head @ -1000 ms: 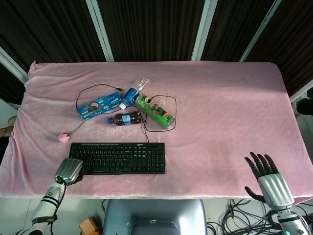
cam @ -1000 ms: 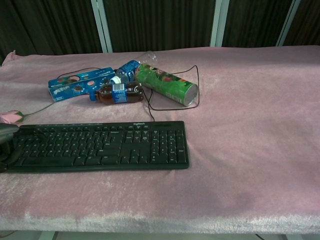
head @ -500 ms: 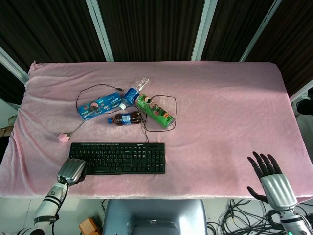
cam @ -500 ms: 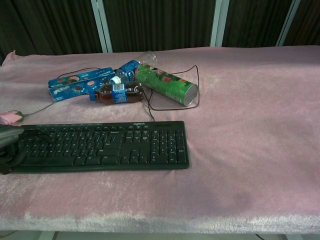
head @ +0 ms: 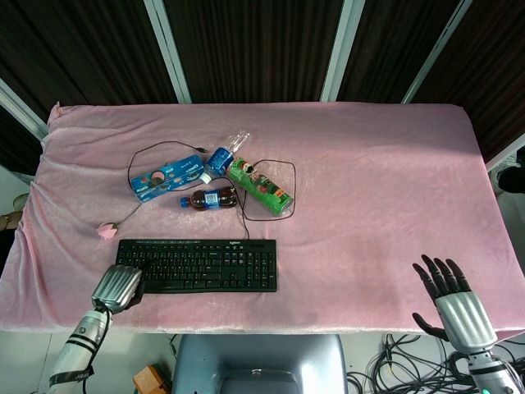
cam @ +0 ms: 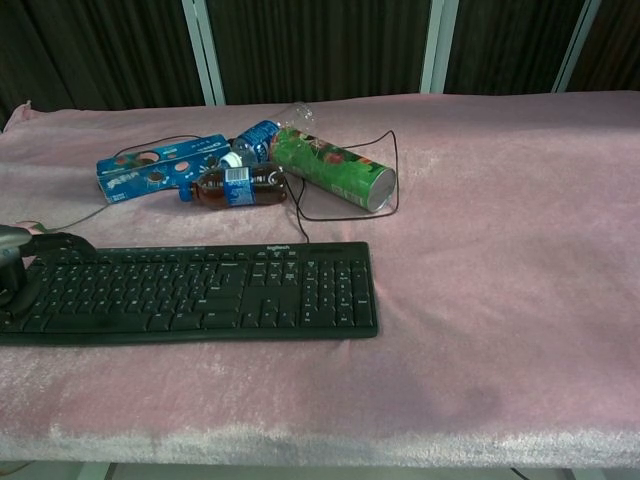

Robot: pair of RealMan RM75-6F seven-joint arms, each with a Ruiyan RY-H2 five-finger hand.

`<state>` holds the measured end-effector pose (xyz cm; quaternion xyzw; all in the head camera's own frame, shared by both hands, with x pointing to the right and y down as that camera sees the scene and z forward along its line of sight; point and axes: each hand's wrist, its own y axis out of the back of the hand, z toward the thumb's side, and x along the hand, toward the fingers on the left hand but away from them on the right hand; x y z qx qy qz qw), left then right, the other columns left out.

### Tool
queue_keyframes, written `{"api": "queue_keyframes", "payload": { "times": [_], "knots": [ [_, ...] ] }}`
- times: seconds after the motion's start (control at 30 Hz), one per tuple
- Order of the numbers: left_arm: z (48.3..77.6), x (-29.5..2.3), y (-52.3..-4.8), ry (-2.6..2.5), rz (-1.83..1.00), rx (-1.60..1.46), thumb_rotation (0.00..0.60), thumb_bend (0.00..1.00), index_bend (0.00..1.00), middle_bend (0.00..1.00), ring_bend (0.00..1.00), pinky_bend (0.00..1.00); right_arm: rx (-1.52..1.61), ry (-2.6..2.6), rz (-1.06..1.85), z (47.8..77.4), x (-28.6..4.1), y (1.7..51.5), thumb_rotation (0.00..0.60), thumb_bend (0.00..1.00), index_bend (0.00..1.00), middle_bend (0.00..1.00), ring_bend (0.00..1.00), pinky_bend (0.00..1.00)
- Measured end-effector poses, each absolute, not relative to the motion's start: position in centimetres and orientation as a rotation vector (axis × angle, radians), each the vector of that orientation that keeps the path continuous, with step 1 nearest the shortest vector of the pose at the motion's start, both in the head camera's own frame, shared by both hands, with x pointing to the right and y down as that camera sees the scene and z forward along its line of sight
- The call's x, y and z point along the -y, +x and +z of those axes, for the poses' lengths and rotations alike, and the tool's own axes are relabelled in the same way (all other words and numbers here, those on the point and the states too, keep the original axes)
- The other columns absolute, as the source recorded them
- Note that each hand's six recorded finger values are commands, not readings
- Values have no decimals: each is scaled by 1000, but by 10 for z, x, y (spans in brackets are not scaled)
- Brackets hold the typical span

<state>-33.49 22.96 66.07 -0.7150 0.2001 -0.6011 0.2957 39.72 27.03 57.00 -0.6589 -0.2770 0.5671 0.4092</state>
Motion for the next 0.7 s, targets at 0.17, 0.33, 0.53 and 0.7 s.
{"api": "queue_keyframes", "payload": {
  "times": [0.17,0.33,0.53,0.7],
  "knots": [
    [621,-230,-340,-1825,-1449,-651,600,613,0,155,223,256,697,-1659,1427,569,-270,397,600,361,0,0,0,0],
    [569,-256,-364,-1717,-1246,-813,600,449,0,0,0,35,691,-1653,1428,570,-272,396,600,361,0,0,0,0],
    [534,-305,-423,-1648,-1160,-987,600,390,0,0,0,0,673,-1661,1410,572,-275,389,600,361,0,0,0,0],
    [529,-331,-436,-1655,-1175,-1004,600,388,0,0,0,0,656,-1664,1417,575,-276,388,600,361,0,0,0,0]
  ]
}}
